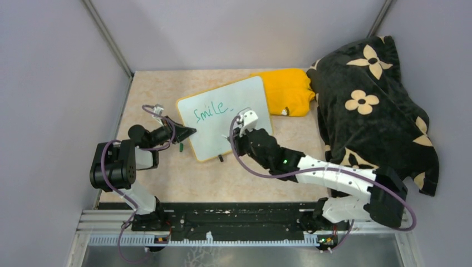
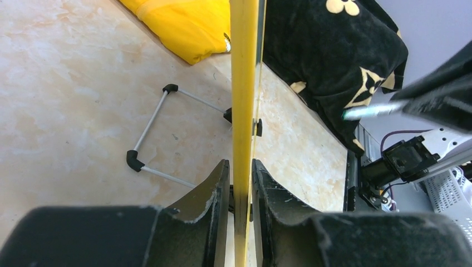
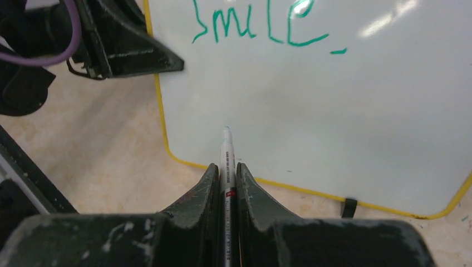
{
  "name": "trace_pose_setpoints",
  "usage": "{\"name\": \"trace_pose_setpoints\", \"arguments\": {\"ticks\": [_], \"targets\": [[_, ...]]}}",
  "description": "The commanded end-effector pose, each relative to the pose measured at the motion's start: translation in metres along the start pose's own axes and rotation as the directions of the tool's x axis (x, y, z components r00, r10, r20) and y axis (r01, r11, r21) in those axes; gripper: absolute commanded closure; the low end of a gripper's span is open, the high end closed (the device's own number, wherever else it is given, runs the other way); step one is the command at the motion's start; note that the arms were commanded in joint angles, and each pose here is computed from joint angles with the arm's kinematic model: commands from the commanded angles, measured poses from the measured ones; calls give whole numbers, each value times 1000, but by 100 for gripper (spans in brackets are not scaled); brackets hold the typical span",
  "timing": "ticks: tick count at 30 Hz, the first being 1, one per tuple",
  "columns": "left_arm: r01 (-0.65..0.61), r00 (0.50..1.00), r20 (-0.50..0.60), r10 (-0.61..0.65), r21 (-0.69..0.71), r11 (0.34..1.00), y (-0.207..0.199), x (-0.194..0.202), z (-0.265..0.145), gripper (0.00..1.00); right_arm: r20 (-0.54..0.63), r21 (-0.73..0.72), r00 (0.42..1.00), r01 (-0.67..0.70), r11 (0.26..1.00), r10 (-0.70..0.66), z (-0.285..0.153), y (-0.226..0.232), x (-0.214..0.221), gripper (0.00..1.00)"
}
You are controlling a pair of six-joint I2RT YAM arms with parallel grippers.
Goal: Write a sentence on the whiteboard
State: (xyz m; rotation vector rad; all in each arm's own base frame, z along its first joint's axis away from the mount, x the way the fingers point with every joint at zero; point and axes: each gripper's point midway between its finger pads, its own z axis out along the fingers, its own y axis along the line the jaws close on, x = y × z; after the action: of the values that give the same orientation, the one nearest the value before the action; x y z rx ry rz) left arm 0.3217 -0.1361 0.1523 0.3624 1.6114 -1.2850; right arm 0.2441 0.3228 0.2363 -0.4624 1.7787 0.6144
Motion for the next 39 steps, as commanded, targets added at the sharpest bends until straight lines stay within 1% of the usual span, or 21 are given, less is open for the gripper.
{"name": "trace_pose_setpoints", "arguments": {"ticks": [1, 6, 12, 22, 39], "targets": [[-68, 998, 4, 68, 28, 997, -5, -9, 3, 74, 9, -14, 999, 42, 999, -42, 11, 22, 11, 100], [-68, 998, 3, 67, 30, 997, -5, -9, 4, 76, -10, -32, 998, 62, 998, -63, 26, 45, 25, 100], [-67, 998, 4, 67, 30, 997, -5, -10, 4, 76, 4, -30, 998, 68, 997, -68, 44, 60, 26, 100], [-63, 998, 4, 63, 29, 998, -4, -10, 4, 78, 8, 32, 997, 76, 997, -76, 63, 58, 29, 100], [-63, 998, 4, 63, 29, 998, -5, -10, 4, 79, -23, 77, 995, 98, 992, -97, 75, 54, 39, 100]]}}
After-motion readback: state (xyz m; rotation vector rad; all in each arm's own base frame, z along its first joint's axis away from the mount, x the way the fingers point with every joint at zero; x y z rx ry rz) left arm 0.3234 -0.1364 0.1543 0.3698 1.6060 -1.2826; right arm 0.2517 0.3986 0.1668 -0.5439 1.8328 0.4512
